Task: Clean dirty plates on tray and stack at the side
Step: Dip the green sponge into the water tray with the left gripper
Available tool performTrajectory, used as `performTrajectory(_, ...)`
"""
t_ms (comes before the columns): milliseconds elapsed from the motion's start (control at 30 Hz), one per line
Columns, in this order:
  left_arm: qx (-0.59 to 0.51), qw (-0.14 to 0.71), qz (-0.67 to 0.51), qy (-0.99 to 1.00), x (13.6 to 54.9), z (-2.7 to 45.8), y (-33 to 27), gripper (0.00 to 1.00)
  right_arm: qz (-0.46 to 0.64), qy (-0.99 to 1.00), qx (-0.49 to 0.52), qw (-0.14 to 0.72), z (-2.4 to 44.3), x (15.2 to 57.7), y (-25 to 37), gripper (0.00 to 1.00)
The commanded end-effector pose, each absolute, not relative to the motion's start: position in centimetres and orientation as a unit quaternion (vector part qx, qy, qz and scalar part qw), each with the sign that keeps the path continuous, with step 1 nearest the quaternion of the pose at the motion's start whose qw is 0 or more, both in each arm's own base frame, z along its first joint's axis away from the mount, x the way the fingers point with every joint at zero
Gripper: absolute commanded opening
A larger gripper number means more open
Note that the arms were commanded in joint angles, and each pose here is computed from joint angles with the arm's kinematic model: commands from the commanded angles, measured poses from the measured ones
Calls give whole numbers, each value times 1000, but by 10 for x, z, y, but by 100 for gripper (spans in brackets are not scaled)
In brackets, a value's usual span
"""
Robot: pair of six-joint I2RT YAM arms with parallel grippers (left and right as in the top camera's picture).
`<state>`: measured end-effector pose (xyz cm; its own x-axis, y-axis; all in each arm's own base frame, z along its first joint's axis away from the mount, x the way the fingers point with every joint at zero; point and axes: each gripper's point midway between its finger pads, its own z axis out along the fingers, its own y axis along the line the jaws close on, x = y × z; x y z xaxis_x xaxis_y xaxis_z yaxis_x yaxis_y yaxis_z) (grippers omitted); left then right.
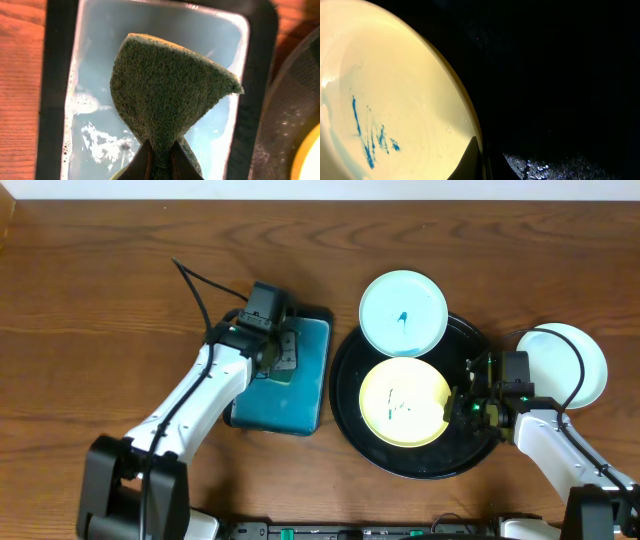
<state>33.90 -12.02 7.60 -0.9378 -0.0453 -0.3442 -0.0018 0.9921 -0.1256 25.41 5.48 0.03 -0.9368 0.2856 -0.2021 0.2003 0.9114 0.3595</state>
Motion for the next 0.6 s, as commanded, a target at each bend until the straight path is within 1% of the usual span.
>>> performTrajectory(0, -22, 139, -41, 989, 332, 47, -114, 8, 157, 972, 132, 115, -5, 248, 53, 1)
performTrajectory(167, -22, 93, -24, 995, 326, 11, -112, 7, 156, 972, 132, 115, -5, 248, 53, 1)
performTrajectory(267, -24, 81, -19, 996, 324, 2, -111, 7, 156, 972, 132, 115, -5, 248, 53, 1)
performTrajectory(433, -23, 102, -29, 994, 331, 17, -114, 7, 156, 972, 132, 115, -5, 248, 53, 1)
performTrajectory(567, -31, 153, -51, 986, 341, 55, -113, 7, 156, 972, 132, 113, -5, 247, 53, 1)
